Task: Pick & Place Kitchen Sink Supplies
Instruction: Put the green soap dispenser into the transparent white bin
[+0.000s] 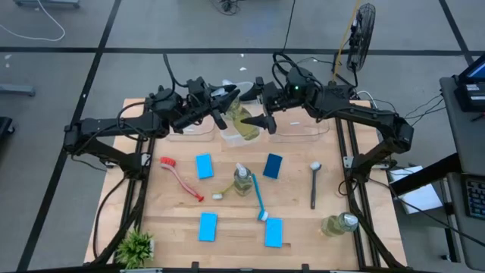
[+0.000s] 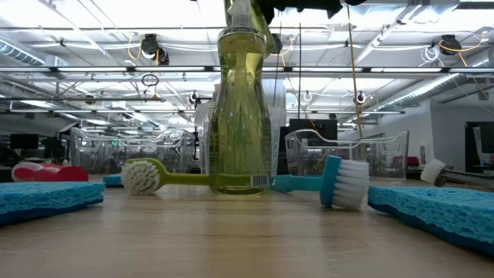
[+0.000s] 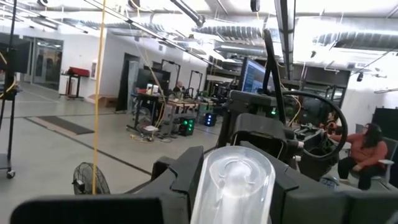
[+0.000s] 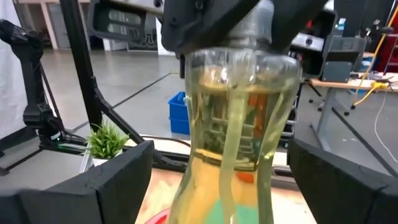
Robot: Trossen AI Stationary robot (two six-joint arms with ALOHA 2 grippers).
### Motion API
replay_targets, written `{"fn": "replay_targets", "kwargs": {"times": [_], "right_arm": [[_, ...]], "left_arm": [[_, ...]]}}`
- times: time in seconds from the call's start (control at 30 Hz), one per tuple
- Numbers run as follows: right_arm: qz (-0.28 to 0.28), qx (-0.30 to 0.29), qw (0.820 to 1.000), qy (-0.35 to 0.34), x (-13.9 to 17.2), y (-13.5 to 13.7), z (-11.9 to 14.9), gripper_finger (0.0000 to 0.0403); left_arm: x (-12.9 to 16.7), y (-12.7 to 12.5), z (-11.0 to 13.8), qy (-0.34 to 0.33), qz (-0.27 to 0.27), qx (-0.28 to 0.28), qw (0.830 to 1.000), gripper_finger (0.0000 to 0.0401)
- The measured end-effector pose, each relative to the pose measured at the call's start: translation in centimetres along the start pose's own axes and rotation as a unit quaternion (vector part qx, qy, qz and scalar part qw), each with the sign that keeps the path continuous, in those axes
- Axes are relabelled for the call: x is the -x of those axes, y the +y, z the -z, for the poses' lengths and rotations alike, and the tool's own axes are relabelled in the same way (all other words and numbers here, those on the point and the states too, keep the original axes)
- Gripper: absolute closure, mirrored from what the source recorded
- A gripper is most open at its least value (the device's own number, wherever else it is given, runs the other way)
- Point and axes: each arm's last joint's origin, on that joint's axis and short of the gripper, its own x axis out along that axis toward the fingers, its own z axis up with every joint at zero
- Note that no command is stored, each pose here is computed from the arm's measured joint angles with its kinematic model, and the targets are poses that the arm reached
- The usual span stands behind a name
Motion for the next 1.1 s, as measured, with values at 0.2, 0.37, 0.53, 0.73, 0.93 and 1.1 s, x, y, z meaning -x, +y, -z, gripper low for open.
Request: {"fn": "replay_targets", "kwargs": {"times": [0.2,0.37,0.53,0.73,0.93,1.1], "right_arm": [[-0.001,-0.01,1.0,0.003,0.0,0.0,0.0,0.0047],[-0.006,-0.022,1.0,0.014,-0.5,0.0,0.7,0.0047],[-0.033,-0.039,0.999,0.018,-1.1,0.0,1.3,0.0048],[-0.033,-0.052,0.998,0.022,-1.2,-0.1,1.6,0.0048],[-0.032,-0.07,0.997,0.026,-1.3,-0.1,1.7,0.0051],[-0.032,-0.073,0.996,0.03,-1.2,-0.1,1.7,0.0061]], "left_arm": [[-0.2,-0.1,0.4,0.008,0.017,0.011,1.0,0.0304],[-0.4,-0.2,0.7,0.011,0.023,0.013,1.0,0.0304],[-0.6,-0.2,1.0,0.012,0.028,0.012,0.999,0.0304],[-1.3,-0.2,2.0,0.025,0.041,0.016,0.999,0.0304],[-1.9,0.3,2.6,0.02,0.053,0.026,0.998,0.0304],[-2.0,0.6,2.5,0.021,0.058,0.029,0.998,0.0304]]}}
